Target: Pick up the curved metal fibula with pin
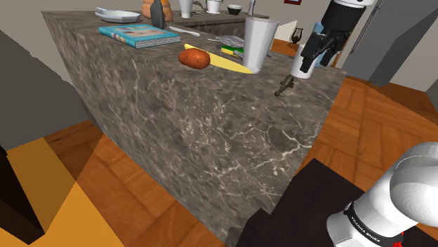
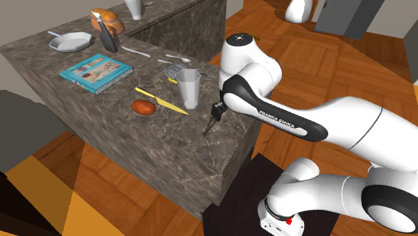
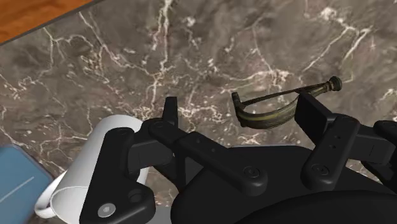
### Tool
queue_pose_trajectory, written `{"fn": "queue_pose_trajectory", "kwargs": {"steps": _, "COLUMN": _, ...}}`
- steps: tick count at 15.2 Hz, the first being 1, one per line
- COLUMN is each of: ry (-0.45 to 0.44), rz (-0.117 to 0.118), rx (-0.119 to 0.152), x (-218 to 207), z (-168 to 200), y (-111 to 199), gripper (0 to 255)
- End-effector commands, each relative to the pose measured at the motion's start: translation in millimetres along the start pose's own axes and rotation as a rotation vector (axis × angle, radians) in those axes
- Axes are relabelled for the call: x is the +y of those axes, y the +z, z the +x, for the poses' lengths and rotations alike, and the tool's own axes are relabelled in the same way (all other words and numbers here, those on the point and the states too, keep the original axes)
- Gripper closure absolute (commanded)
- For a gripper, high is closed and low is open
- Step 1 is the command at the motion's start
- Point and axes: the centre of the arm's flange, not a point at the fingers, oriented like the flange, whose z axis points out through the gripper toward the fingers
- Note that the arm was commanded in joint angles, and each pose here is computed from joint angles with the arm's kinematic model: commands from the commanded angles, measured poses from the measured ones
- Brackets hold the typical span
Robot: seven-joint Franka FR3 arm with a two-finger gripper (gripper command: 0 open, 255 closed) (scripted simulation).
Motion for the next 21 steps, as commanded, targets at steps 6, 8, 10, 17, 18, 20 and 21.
{"fn": "queue_pose_trajectory", "kwargs": {"steps": 6, "ry": -0.115, "rz": 0.055, "rx": -0.032, "x": -10, "z": 63, "y": 27, "gripper": 0}}
{"fn": "queue_pose_trajectory", "kwargs": {"steps": 8, "ry": -0.148, "rz": 0.071, "rx": -0.041, "x": -15, "z": 81, "y": 35, "gripper": 0}}
{"fn": "queue_pose_trajectory", "kwargs": {"steps": 10, "ry": -0.148, "rz": 0.071, "rx": -0.041, "x": -16, "z": 80, "y": 45, "gripper": 0}}
{"fn": "queue_pose_trajectory", "kwargs": {"steps": 17, "ry": -0.148, "rz": 0.071, "rx": -0.041, "x": -19, "z": 76, "y": 74, "gripper": 0}}
{"fn": "queue_pose_trajectory", "kwargs": {"steps": 18, "ry": -0.148, "rz": 0.071, "rx": -0.041, "x": -19, "z": 76, "y": 74, "gripper": 255}}
{"fn": "queue_pose_trajectory", "kwargs": {"steps": 20, "ry": -0.148, "rz": 0.071, "rx": -0.041, "x": -18, "z": 76, "y": 75, "gripper": 255}}
{"fn": "queue_pose_trajectory", "kwargs": {"steps": 21, "ry": -0.148, "rz": 0.071, "rx": -0.041, "x": -19, "z": 76, "y": 75, "gripper": 255}}
